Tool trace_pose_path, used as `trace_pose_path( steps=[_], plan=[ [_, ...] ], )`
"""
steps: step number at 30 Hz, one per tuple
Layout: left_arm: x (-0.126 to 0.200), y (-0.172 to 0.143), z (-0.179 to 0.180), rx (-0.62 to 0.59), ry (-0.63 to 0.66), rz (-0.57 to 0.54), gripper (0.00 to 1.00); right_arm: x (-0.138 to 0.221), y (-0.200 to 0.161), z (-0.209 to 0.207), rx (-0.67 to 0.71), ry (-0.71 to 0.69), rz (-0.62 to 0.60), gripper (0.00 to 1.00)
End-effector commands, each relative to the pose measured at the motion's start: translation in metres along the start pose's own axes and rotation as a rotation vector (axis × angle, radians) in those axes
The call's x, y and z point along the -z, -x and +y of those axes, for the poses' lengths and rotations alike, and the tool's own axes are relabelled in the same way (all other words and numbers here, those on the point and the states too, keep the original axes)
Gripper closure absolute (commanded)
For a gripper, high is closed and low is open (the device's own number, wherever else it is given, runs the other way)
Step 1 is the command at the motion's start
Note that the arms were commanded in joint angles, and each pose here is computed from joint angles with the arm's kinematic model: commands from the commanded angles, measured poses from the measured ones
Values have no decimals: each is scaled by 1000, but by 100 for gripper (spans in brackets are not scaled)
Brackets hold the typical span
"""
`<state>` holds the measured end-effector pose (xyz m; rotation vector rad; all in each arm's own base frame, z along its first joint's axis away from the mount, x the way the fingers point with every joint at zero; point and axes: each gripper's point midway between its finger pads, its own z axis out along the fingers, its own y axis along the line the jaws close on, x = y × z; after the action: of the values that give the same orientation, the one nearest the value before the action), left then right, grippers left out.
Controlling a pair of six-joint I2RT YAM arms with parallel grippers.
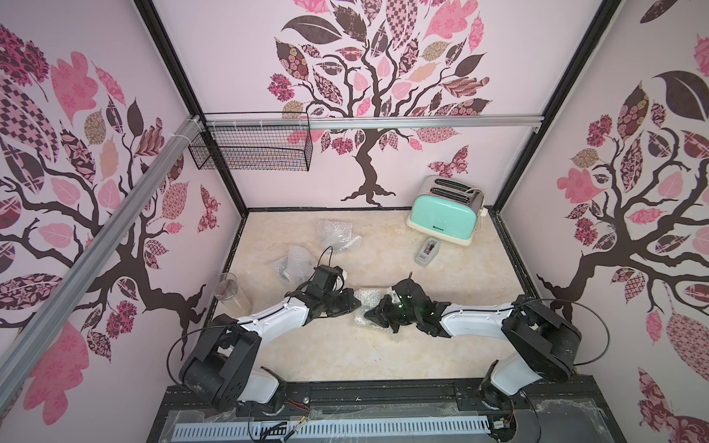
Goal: Wrap bowls in bubble wrap
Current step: Stick the tape on the bubble wrap.
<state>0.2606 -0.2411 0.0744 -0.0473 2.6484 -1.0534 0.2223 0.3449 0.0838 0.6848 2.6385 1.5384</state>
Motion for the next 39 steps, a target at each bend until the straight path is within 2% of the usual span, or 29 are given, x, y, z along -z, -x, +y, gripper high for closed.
trace_pose_path(
  steps=[1, 3, 6, 10, 16, 20, 22, 31, 36, 39],
  plan=[
    [1, -4, 7, 11, 21, 3, 100, -3, 0, -14, -27, -29, 9, 93],
    [3, -3, 7, 12, 26, -4, 99, -3, 0, -16, -31, -35, 12, 93],
    [7, -1, 8, 21, 34, -13, 91, -3, 0, -20, -32, -47, 11, 93],
    [13, 1, 11, 42, 41, -31, 65, -5, 0, -21, -32, -51, 17, 93],
    [22, 6, 6, 40, 25, -62, 46, -6, -1, -20, -29, -50, 23, 93],
    [30, 8, -12, 7, -61, -83, 29, -6, -1, -21, -29, -54, 29, 93],
    [31, 7, -19, -9, -87, -74, 24, -7, -2, -22, -29, -55, 33, 93],
    [6, -13, -17, -51, -48, 17, 20, -7, -2, -19, -22, -52, 38, 92],
    [-4, -13, -3, -26, 0, 30, 25, -7, -3, -18, -17, -52, 42, 92],
    [-8, -12, 0, -16, 8, 34, 37, -7, -4, -18, -18, -51, 43, 92]
  ],
)
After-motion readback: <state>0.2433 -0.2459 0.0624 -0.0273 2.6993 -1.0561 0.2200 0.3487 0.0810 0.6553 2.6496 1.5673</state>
